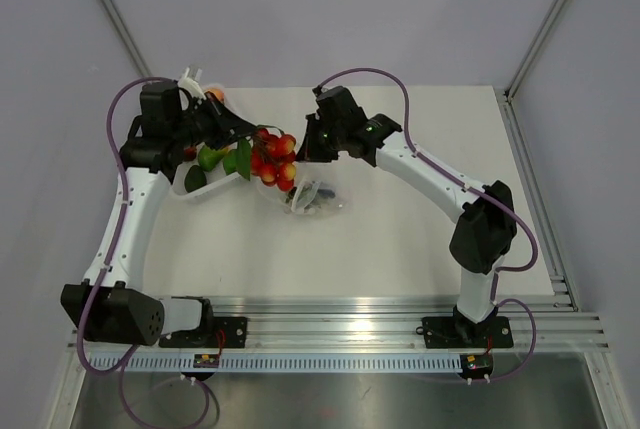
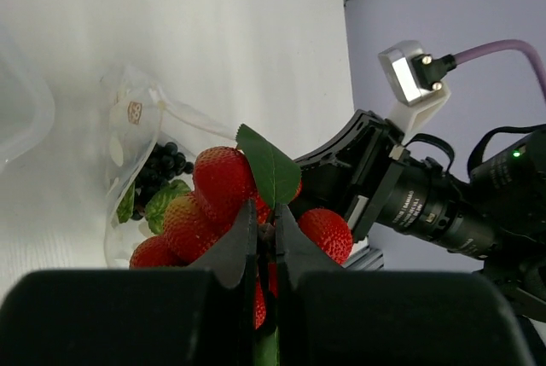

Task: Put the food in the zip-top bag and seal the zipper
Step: Place the fake fruit in the zipper food storage bag.

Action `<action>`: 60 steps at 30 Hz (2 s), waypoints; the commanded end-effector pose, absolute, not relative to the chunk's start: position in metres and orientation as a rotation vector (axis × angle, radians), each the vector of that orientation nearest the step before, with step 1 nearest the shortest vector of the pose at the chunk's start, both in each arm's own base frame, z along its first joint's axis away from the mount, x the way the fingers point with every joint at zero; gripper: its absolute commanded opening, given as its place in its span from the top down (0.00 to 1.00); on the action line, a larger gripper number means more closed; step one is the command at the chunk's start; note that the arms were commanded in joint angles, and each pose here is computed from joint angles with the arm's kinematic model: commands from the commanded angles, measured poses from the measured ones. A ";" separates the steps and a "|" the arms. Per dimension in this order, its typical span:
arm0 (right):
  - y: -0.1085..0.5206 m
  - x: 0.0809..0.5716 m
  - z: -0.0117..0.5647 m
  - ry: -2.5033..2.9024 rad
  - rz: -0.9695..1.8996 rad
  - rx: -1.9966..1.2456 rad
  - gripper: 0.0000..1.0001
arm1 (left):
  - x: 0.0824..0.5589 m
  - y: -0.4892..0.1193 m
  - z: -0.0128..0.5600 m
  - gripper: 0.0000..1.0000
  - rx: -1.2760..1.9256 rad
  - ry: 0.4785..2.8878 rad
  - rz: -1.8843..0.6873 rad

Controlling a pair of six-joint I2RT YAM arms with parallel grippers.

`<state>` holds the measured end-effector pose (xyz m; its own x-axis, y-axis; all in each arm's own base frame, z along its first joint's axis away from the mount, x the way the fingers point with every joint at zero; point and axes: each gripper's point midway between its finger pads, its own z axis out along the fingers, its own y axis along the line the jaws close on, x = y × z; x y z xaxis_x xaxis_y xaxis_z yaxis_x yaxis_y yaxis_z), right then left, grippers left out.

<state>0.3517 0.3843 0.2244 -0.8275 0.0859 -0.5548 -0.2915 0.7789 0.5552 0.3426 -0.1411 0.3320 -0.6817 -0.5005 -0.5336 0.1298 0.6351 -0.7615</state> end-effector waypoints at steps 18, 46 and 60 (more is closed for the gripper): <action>0.407 0.343 0.272 2.275 1.092 -0.191 1.00 | 0.361 -0.165 0.277 1.00 -0.283 2.225 -0.999; 0.416 0.325 0.316 2.169 1.249 -0.214 1.00 | 0.377 -0.222 0.236 1.00 -0.155 2.267 -0.830; 0.398 0.330 0.296 2.205 1.121 -0.164 1.00 | 0.312 -0.210 0.257 0.12 0.261 2.387 -0.704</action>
